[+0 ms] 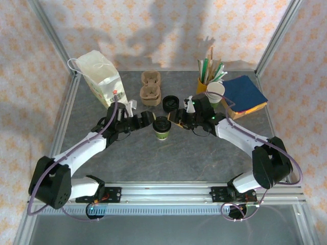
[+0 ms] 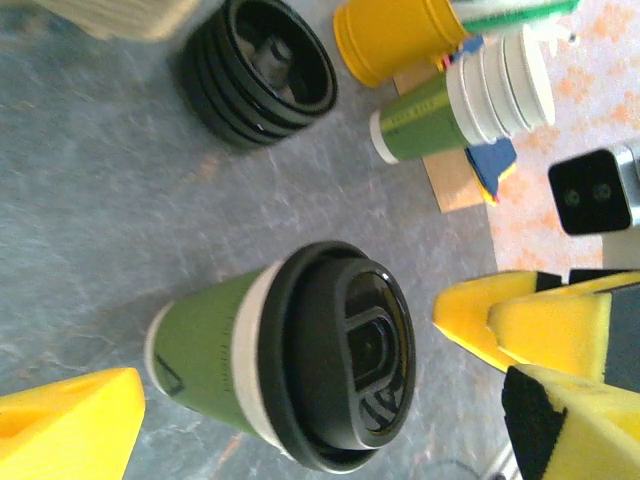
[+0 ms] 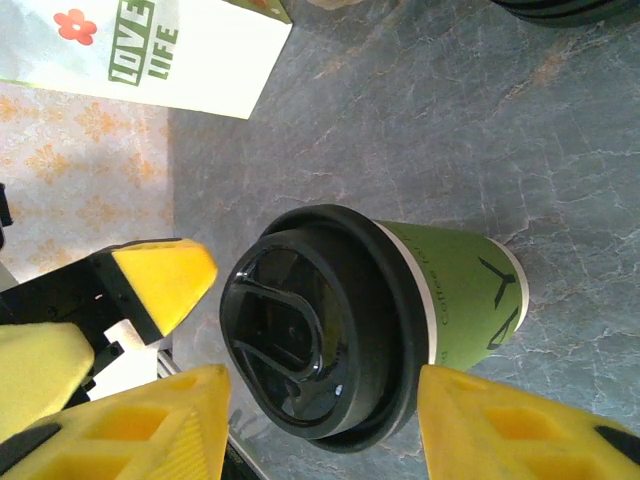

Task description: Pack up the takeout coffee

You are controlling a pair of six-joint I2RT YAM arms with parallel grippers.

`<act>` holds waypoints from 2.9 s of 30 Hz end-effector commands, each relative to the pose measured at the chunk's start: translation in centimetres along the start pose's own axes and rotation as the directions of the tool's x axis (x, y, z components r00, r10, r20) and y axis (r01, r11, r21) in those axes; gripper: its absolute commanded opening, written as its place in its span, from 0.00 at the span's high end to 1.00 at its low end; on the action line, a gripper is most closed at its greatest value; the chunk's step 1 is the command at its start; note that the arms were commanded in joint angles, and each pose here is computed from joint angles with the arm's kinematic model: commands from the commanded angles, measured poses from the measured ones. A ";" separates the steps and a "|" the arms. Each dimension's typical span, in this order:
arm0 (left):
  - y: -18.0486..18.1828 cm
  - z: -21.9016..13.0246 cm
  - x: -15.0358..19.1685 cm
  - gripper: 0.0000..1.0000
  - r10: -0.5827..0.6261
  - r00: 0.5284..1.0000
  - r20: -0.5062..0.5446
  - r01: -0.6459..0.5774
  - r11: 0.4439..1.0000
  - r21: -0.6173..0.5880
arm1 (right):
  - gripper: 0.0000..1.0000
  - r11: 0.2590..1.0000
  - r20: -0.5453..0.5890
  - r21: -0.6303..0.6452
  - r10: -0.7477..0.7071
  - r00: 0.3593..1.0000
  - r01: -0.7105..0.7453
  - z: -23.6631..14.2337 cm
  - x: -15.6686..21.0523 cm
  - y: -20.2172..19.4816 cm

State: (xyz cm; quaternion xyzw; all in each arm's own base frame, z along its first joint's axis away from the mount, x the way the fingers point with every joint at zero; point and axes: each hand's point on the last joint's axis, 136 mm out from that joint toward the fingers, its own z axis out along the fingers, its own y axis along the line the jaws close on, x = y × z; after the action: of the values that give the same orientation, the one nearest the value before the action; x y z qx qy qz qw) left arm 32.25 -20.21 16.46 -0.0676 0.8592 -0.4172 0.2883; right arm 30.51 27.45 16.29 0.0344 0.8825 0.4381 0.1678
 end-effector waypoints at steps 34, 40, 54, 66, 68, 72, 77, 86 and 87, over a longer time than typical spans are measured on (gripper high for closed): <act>1.3 3.4 2.4 0.33 -0.016 0.993 -0.119 0.017 1.000 0.011 | 0.51 0.999 -0.055 -0.040 0.003 0.998 -0.005 2.8 1.3 -0.9; 2.1 3.4 3.2 0.39 -0.028 0.991 -0.132 0.028 1.000 -0.001 | 0.52 1.000 -0.058 -0.026 0.003 0.998 -0.005 3.0 1.4 -1.2; 1.8 3.5 3.0 0.43 -0.027 0.992 -0.127 0.029 1.000 0.013 | 0.53 1.000 -0.047 0.027 0.003 0.999 -0.002 3.0 1.3 -2.1; 5.5 4.0 5.0 0.47 -0.035 0.984 -0.174 0.015 0.993 -0.113 | 0.54 0.976 -0.025 0.155 0.159 0.987 -0.154 3.5 2.3 -6.2; 6.5 3.9 5.7 0.48 -0.038 0.982 -0.184 0.012 0.990 -0.139 | 0.54 0.965 -0.026 0.193 0.187 0.982 -0.179 3.5 3.0 -7.6; 7.7 3.9 6.7 0.49 -0.056 0.977 -0.204 0.021 0.985 -0.170 | 0.55 0.952 -0.032 0.212 0.234 0.972 -0.222 3.7 4.1 -8.9; 6.8 3.6 6.2 0.49 -0.049 0.981 -0.188 0.021 0.989 -0.148 | 0.55 0.953 -0.018 0.211 0.228 0.973 -0.219 3.5 3.9 -8.8; 2.6 3.1 3.1 0.47 -0.003 0.991 -0.137 -0.005 0.998 -0.059 | 0.55 0.986 -0.015 0.132 0.106 0.994 -0.103 3.5 1.5 -4.7; 2.2 3.1 2.7 0.46 0.002 0.992 -0.129 -0.008 0.999 -0.049 | 0.54 0.988 -0.022 0.127 0.095 0.995 -0.091 3.6 1.3 -4.2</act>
State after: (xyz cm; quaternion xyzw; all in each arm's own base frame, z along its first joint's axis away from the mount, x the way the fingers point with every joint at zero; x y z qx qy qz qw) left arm 32.29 -22.11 11.98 -0.0466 0.8766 -0.4158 0.2378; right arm 30.69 28.67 12.35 0.0777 0.8862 0.4352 0.1385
